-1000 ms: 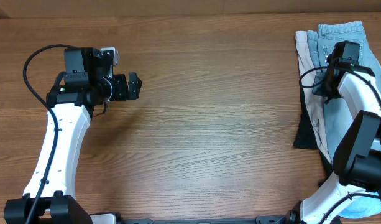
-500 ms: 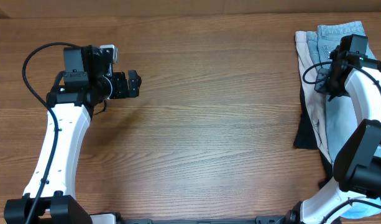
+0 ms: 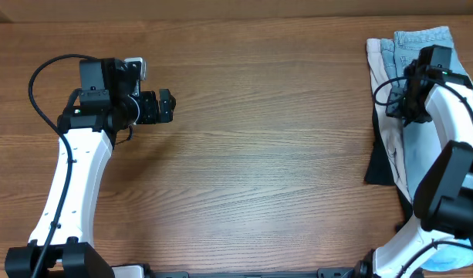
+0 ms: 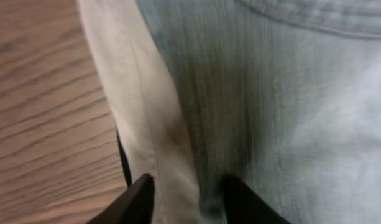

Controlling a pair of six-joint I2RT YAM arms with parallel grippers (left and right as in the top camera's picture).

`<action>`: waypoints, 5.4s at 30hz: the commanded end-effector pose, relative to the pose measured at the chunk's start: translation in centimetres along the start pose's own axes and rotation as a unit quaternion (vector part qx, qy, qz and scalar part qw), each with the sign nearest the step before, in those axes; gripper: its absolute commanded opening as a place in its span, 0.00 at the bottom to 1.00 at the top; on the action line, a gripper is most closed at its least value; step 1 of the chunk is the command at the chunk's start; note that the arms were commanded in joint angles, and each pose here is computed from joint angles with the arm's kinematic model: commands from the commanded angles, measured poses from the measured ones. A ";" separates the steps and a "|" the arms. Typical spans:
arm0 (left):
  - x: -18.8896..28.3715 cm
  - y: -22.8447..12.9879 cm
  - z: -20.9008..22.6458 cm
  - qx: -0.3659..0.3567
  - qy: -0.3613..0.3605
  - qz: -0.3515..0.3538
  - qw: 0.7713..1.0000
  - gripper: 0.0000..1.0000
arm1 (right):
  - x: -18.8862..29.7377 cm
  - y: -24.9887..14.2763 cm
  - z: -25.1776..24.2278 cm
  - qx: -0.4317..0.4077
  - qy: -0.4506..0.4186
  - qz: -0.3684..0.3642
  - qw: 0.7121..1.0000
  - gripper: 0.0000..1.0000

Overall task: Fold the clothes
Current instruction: 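Close the right gripper on the denim shorts' waistband, then lift the shorts with the right gripper and drag them left onto the table, then grasp the shorts' left waistband corner with the left gripper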

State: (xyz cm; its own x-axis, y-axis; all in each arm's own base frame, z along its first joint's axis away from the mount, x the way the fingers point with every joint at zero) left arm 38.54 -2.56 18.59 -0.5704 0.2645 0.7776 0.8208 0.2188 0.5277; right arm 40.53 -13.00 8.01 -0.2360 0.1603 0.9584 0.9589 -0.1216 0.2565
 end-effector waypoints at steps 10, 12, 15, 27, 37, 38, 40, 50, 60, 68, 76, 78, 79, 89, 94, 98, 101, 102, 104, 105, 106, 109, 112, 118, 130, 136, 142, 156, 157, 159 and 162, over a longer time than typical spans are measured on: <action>0.1 0.5 0.1 -0.011 -0.002 -0.004 1.000 1.00 | -0.1 0.4 -1.5 -0.028 -0.051 0.001 0.998 0.09; 0.1 0.5 0.1 -0.011 -0.002 -0.004 1.000 1.00 | -0.1 0.4 -1.6 -0.028 -0.054 0.000 0.998 0.08; 0.1 0.5 0.1 -0.011 -0.002 -0.004 1.000 1.00 | -0.1 0.6 -1.7 -0.028 -0.058 -0.003 0.998 0.08; 0.1 0.5 0.1 -0.011 -0.002 -0.005 1.000 1.00 | -0.1 1.7 -1.9 -0.032 -0.060 -0.027 0.997 0.61; 0.1 0.6 0.1 -0.011 -0.002 -0.006 1.000 1.00 | -0.6 1.7 -2.3 -0.023 -0.075 -0.024 0.997 0.40; 0.1 0.6 0.1 -0.011 -0.002 -0.006 1.000 1.00 | -0.7 1.6 -2.3 -0.022 -0.075 -0.021 0.997 0.38; 0.1 0.6 0.1 -0.011 -0.002 -0.006 1.000 1.00 | -0.8 1.5 -2.2 -0.022 -0.075 -0.019 0.997 0.29; 0.1 0.8 0.1 -0.013 -0.003 -0.012 1.000 1.00 | -0.4 1.5 -2.3 -0.030 -0.074 -0.016 0.997 0.04; 0.3 2.2 -0.2 -0.014 -0.008 -0.039 0.999 0.96 | 9.8 4.0 -0.5 -0.039 0.018 -0.071 0.997 0.04; 1.7 4.3 -0.7 -0.019 -0.011 -0.068 0.997 0.97 | 16.9 3.7 6.1 0.038 0.101 -0.073 0.991 0.04; 3.8 6.7 1.4 -0.001 0.007 -0.103 0.995 0.98 | 20.4 0.7 20.9 0.181 0.209 -0.067 0.959 0.04; 4.2 6.9 2.5 0.009 0.016 -0.108 0.994 0.99 | 21.1 -0.4 24.1 0.210 0.224 -0.068 0.949 0.04; 4.4 7.0 3.1 0.014 0.020 -0.110 0.994 1.00 | 21.5 -1.0 25.7 0.224 0.231 -0.068 0.944 0.04; 5.6 7.8 6.2 0.022 0.046 -0.130 0.990 1.00 | 26.3 -10.3 39.8 0.367 0.319 -0.083 0.870 0.05; 5.3 7.7 5.6 0.017 0.040 -0.126 0.991 1.00 | 26.9 -12.3 41.0 0.375 0.321 -0.071 0.867 0.75; 4.9 7.1 4.6 -0.001 0.034 -0.113 0.993 1.00 | 25.8 -10.3 38.9 0.332 0.302 -0.062 0.892 0.80; 4.2 6.3 3.3 -0.013 0.025 -0.094 0.995 1.00 | 24.8 -8.0 36.6 0.296 0.289 -0.059 0.908 0.83; 3.9 5.8 2.5 -0.019 0.019 -0.082 0.996 1.00 | 24.2 -6.6 35.2 0.275 0.282 -0.059 0.917 0.84; 2.6 4.5 0.7 -0.043 0.006 -0.051 0.998 1.00 | 23.0 -4.1 32.2 0.231 0.269 -0.059 0.933 0.87; 1.9 4.0 0.2 -0.053 0.003 -0.038 0.998 1.00 | 22.6 -3.1 31.0 0.211 0.264 -0.059 0.939 0.87; 1.2 3.4 -0.4 -0.063 -0.002 -0.023 0.998 1.00 | 22.2 -2.4 29.9 0.196 0.260 -0.059 0.944 0.87; -1.3 1.8 -1.7 -0.076 -0.012 0.018 0.997 0.99 | 21.4 -0.8 27.2 0.160 0.248 -0.059 0.954 0.87; -4.0 0.0 -2.3 -0.071 -0.022 0.062 0.995 1.00 | 20.7 0.1 25.0 0.138 0.238 -0.057 0.960 0.86; -8.1 -3.8 -3.7 -0.028 -0.089 0.152 0.984 0.97 | 20.0 0.5 23.3 0.120 0.225 -0.051 0.966 0.81; -12.0 -6.2 -1.6 0.054 -0.041 0.202 0.977 0.76 | 19.8 0.7 22.9 0.118 0.210 -0.055 0.969 0.70; -13.2 -7.1 -1.1 0.038 0.018 0.205 0.978 0.76 | 19.6 0.9 22.6 0.117 0.198 -0.058 0.971 0.70; -14.3 -6.8 -2.3 0.024 0.022 0.185 0.982 0.71 | 19.6 0.9 22.5 0.117 0.197 -0.058 0.972 0.63; -14.7 -6.9 -1.9 0.005 0.082 0.168 0.982 0.52 | 19.5 1.0 22.3 0.117 0.187 -0.060 0.974 0.57; -14.7 -6.8 -1.9 0.004 0.084 0.166 0.982 0.50 | 19.5 1.0 22.2 0.116 0.187 -0.059 0.974 0.55; -14.8 -6.5 -1.6 0.001 0.095 0.157 0.983 0.44 | 19.5 1.0 22.2 0.117 0.187 -0.060 0.974 0.54; -14.9 -6.1 -1.5 -0.001 0.100 0.147 0.984 0.41 | 19.5 1.0 22.2 0.117 0.187 -0.060 0.974 0.54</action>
State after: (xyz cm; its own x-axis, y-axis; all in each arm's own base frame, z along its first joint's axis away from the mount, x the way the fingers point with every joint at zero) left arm 41.24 -9.44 4.20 -0.2638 0.1651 0.9504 0.9589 0.1513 0.2399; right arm 40.09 12.01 23.59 -0.3242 -0.2191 0.9203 0.9283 0.1138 0.3541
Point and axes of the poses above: each gripper's point midway between its finger pads, its own x axis back along the fingers, its own z axis along the line the jaws close on, y = z × x, the point moved 2 cm from there along x, back along the fingers, and after that the axes turned 8 degrees about x, right-handed, at the moved point
